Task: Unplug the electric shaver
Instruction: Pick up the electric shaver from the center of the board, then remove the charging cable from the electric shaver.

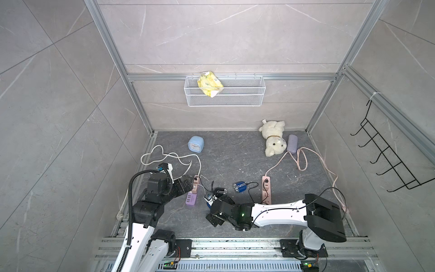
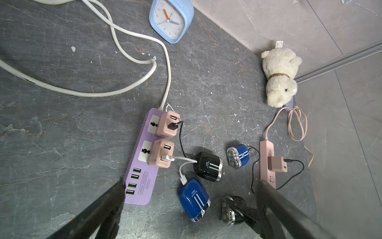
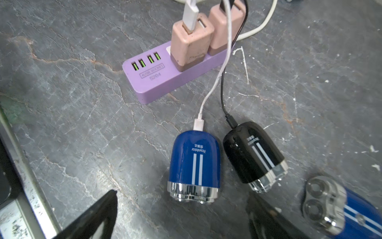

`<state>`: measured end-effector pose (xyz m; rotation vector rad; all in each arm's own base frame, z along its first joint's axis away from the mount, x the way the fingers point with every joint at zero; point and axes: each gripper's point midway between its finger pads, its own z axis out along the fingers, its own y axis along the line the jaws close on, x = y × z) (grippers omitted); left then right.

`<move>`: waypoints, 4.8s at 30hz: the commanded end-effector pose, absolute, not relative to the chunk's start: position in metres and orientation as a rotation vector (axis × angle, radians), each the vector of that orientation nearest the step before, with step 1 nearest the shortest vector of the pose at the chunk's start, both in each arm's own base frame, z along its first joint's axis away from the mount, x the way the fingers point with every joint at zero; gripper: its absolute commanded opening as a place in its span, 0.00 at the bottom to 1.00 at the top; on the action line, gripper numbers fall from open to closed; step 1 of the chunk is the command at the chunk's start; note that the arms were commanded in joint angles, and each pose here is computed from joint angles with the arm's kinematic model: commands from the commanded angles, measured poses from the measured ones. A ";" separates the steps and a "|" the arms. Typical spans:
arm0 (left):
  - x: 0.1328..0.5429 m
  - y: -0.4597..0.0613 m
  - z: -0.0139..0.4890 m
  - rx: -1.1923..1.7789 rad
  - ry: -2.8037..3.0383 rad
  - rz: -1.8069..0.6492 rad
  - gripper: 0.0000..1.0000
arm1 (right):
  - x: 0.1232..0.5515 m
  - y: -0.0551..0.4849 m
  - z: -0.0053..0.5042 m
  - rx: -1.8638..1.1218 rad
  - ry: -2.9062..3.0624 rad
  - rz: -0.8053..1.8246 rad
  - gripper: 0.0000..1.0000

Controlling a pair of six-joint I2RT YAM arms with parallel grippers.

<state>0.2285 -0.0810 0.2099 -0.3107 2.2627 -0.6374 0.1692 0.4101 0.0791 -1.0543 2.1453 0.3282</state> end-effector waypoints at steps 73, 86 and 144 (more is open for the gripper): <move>0.199 -0.135 0.198 -0.140 2.306 -1.062 1.00 | 0.198 0.415 0.089 -1.027 2.212 0.480 0.46; 0.199 -0.141 0.156 -0.254 2.304 -1.144 0.96 | 0.189 0.402 0.103 -1.011 2.190 0.488 0.44; 0.219 -0.189 0.103 -0.240 2.330 -1.176 0.24 | 0.178 0.404 0.104 -1.029 2.162 0.541 0.42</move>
